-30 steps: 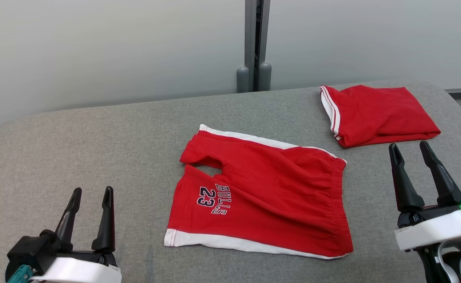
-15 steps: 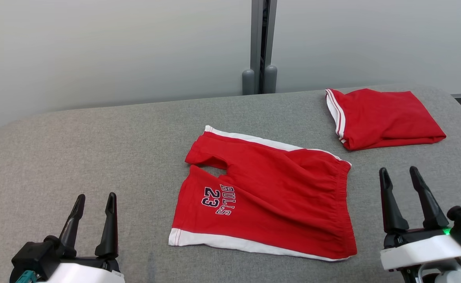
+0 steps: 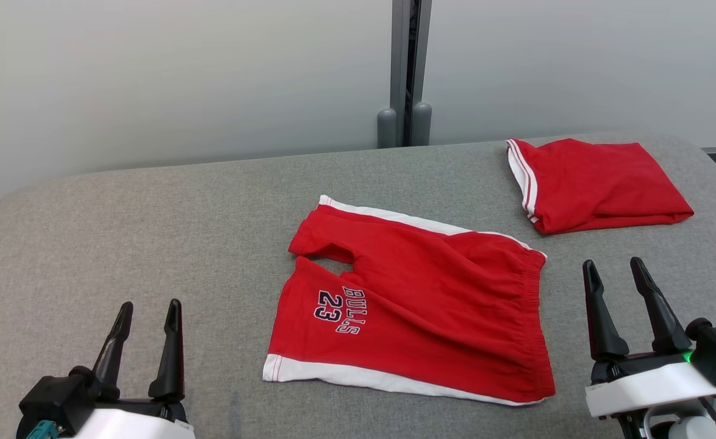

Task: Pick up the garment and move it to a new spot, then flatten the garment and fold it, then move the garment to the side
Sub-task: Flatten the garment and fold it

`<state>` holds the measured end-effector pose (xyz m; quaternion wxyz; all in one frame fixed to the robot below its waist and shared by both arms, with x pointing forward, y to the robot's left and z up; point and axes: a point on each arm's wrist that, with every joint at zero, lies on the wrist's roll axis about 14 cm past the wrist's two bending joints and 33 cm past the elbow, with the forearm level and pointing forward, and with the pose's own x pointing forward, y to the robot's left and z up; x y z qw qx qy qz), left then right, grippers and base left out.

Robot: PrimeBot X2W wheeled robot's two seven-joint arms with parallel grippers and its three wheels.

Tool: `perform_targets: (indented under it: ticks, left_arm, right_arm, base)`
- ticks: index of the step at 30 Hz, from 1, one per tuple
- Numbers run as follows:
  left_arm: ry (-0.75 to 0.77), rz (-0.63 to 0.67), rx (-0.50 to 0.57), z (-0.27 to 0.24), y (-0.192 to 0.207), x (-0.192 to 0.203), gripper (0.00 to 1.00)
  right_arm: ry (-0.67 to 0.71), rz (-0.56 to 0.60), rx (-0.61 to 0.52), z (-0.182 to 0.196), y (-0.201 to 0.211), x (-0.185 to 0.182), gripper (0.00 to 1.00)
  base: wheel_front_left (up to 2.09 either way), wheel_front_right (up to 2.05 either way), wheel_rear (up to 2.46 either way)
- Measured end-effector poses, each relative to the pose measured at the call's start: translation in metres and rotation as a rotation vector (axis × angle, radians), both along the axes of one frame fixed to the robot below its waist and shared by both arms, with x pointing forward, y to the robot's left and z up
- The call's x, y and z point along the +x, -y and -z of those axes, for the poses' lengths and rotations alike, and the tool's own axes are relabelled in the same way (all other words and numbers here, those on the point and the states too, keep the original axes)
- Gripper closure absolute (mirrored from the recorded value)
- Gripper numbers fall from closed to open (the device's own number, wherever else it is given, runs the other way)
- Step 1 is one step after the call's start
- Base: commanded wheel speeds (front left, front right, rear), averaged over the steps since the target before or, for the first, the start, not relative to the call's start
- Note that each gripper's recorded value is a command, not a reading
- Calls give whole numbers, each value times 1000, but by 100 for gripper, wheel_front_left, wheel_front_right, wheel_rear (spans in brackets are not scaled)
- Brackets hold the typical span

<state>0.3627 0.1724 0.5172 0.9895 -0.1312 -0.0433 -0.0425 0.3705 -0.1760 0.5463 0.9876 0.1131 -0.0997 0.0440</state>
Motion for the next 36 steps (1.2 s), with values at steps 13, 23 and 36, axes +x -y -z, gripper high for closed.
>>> perform_targets:
  ticks: [13,23,36]
  left_arm:
    - [-9,2,0,3,1,0,0]
    - [-16,9,4,5,3,2,0]
    - [-184,140,11,41,31,0,0]
  right_arm:
    - [-4,-4,-12,1,-1,2,0]
    - [-16,-2,-13,5,0,2,0]
    - [-163,-60,-33,32,-3,0,0]
  base:
    - [0,0,0]
    - [0,0,0]
    - [0,0,0]
